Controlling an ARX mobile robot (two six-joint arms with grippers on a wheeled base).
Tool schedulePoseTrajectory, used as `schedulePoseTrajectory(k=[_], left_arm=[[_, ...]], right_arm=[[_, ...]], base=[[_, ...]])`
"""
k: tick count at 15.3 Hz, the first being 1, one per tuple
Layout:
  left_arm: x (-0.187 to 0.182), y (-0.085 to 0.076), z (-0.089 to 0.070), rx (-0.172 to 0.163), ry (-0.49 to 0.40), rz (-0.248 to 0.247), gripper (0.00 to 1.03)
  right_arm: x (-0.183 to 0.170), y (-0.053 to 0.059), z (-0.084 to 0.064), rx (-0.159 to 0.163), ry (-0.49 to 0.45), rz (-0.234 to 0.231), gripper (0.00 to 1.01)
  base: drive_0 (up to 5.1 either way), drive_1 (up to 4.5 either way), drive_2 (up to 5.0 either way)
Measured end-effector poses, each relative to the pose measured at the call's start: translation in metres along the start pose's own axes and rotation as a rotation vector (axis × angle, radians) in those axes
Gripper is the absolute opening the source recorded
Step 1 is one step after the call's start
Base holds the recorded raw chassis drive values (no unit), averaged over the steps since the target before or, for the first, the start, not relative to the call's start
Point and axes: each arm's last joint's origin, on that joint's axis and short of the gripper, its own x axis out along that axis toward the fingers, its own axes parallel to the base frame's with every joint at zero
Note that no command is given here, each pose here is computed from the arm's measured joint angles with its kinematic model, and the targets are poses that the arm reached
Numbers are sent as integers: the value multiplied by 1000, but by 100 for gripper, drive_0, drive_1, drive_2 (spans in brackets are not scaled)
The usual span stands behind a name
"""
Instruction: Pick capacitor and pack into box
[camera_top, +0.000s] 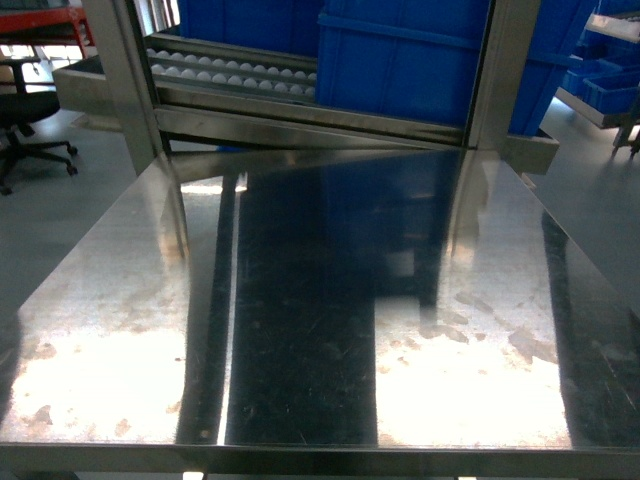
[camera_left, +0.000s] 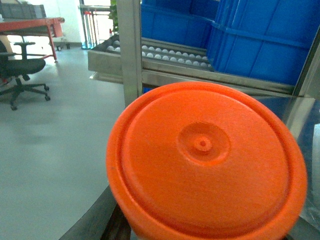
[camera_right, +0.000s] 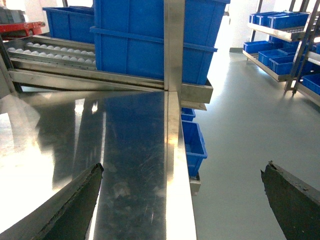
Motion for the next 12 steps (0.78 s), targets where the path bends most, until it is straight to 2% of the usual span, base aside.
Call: schedulePoseTrajectory(k=[12], left_arm=[[-20,0,1,0,-9,0,45]], right_arm=[[0,0,0,0,0,0,98]], base=[[0,0,0]])
